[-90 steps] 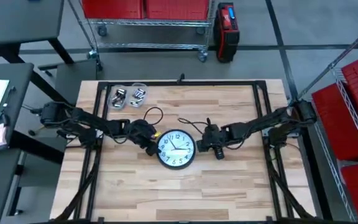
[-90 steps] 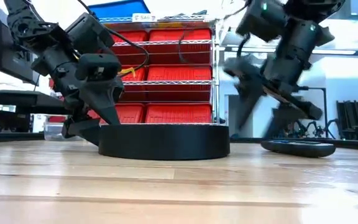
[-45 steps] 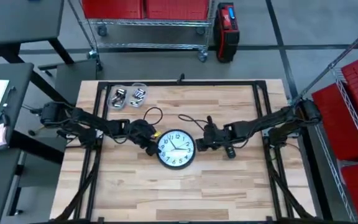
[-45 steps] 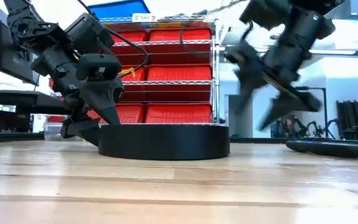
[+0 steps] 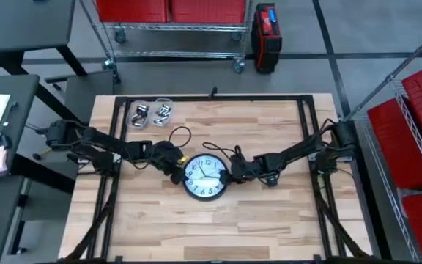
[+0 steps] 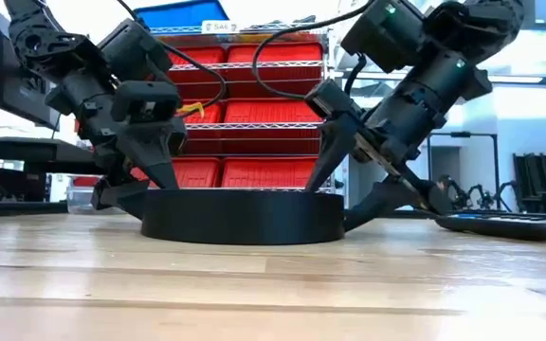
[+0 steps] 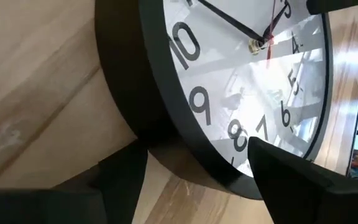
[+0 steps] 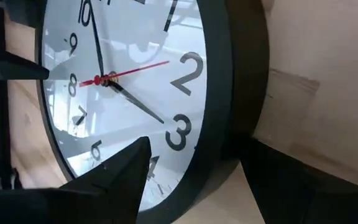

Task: Insert battery
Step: Insert the silver battery into the wall clock battery compartment

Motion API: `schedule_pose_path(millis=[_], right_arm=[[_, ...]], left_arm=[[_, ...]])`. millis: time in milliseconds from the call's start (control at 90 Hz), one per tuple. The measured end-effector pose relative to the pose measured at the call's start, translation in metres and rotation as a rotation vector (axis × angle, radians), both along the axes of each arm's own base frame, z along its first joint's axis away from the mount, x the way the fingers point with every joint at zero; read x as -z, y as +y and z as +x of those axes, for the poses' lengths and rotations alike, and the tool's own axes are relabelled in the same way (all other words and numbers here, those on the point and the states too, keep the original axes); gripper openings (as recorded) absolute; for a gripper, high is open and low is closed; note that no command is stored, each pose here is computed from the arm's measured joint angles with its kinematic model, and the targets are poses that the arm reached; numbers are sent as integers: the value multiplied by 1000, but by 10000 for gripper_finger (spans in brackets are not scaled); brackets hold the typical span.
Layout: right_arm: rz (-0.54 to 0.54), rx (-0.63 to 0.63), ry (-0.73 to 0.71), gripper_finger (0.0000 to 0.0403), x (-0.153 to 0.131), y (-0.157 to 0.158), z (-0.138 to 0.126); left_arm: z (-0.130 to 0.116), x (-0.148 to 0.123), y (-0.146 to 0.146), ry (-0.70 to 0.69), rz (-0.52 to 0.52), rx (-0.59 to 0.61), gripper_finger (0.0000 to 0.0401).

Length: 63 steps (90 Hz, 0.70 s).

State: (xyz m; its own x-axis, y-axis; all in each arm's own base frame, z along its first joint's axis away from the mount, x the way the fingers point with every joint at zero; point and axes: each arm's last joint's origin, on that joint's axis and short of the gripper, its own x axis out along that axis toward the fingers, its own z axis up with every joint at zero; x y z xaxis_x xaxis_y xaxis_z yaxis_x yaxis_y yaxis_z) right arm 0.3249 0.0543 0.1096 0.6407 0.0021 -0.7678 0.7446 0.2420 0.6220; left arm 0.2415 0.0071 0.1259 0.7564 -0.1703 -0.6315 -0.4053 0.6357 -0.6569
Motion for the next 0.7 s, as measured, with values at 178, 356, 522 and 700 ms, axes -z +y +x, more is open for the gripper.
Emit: schedule_pose_path(millis=[178,356,522,700], right_arm=[[31,30,17,240,5,8,-1],[-8,-14,25,240,-3,11,-6],[-69,-100,-14,241,-11,15,-7],[-22,-61,-4,258,-14,14,-9]], left_arm=[[0,0,0,-5,12,6,256],[2,-1,0,-19,22,7,256],[2,-1,0,-21,19,18,256],[2,-2,0,-22,18,24,256]])
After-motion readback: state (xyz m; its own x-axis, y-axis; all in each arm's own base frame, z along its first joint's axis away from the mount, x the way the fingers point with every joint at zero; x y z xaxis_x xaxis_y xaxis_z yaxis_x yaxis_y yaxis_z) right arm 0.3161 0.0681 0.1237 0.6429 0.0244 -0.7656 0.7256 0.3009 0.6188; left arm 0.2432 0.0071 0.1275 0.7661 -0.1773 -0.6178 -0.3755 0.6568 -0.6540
